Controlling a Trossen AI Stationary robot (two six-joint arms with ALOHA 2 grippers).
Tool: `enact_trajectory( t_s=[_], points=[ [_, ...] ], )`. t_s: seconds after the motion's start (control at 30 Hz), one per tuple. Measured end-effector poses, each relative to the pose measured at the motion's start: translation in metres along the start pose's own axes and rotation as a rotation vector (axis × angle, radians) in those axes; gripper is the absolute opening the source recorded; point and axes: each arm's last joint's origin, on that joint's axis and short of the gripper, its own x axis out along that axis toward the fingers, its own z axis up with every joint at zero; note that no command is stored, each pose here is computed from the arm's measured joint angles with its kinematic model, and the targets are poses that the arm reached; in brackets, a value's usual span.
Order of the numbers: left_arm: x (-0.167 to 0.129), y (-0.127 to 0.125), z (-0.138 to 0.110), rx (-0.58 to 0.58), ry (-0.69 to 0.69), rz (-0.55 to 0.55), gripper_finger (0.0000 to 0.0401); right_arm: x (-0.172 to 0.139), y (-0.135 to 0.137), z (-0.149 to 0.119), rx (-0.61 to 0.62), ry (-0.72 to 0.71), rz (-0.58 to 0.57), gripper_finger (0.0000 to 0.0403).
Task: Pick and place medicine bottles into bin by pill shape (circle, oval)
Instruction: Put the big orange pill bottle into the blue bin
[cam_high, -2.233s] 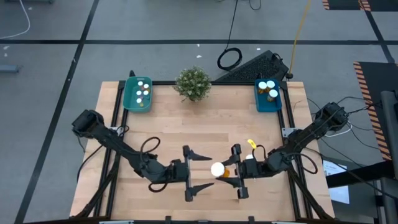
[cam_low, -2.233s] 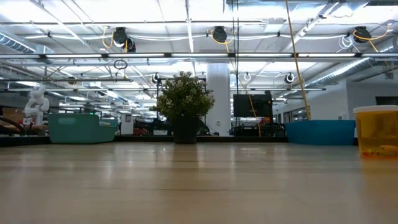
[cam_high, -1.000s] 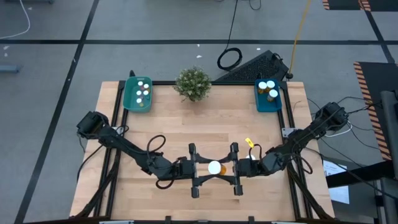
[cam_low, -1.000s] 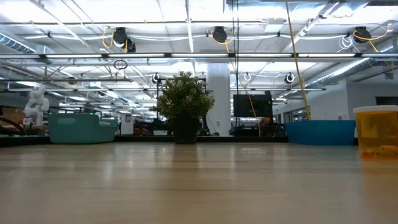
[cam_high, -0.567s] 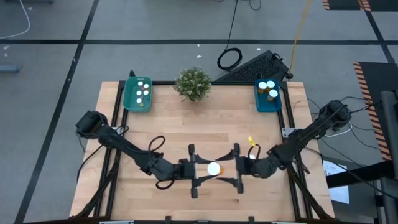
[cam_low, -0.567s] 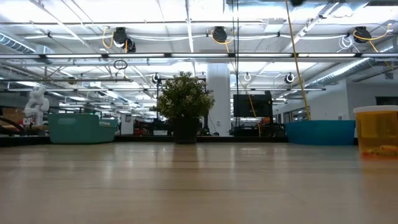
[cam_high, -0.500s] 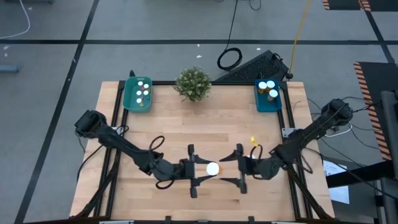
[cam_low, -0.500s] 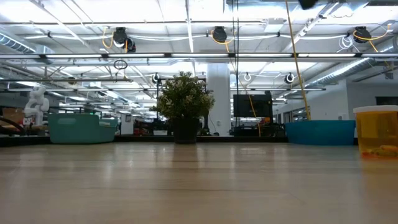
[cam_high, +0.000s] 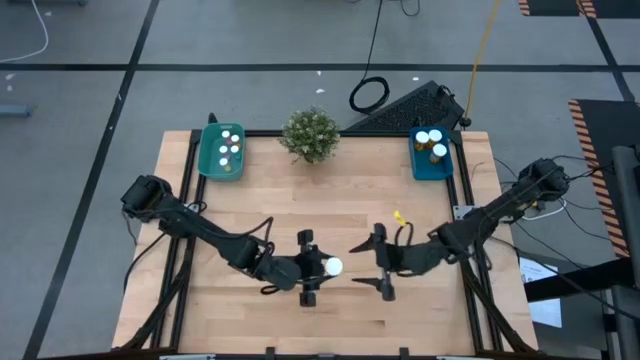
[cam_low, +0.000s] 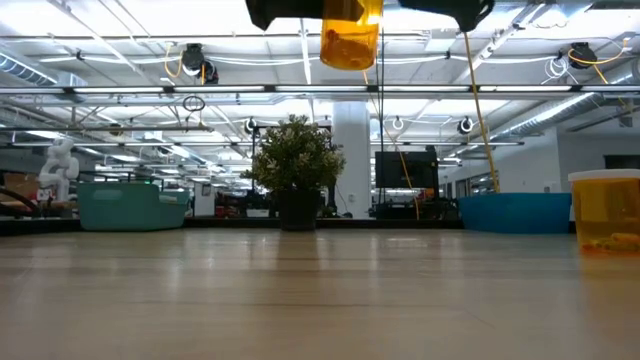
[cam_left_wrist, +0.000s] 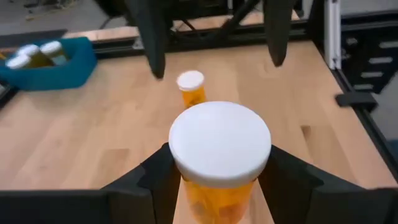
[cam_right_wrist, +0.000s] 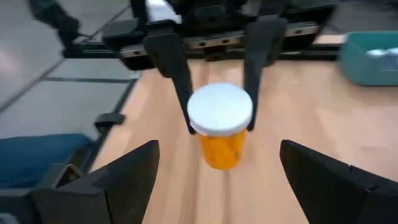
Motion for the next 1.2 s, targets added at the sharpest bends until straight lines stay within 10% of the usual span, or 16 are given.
enact_trajectory(
  t_s=[0.77, 1.2],
  points=[
    [0.014, 0.022, -0.029, -0.114, 0.155, 0.061, 0.0191, 0.066, -0.041, -0.027, 0.134, 0.079, -0.009, 0.0323],
    [0.018, 0.022, -0.032, -0.123, 0.177, 0.042, 0.0191, 0.069, -0.040, -0.028, 0.087, 0.064, 0.008, 0.0250]
  ],
)
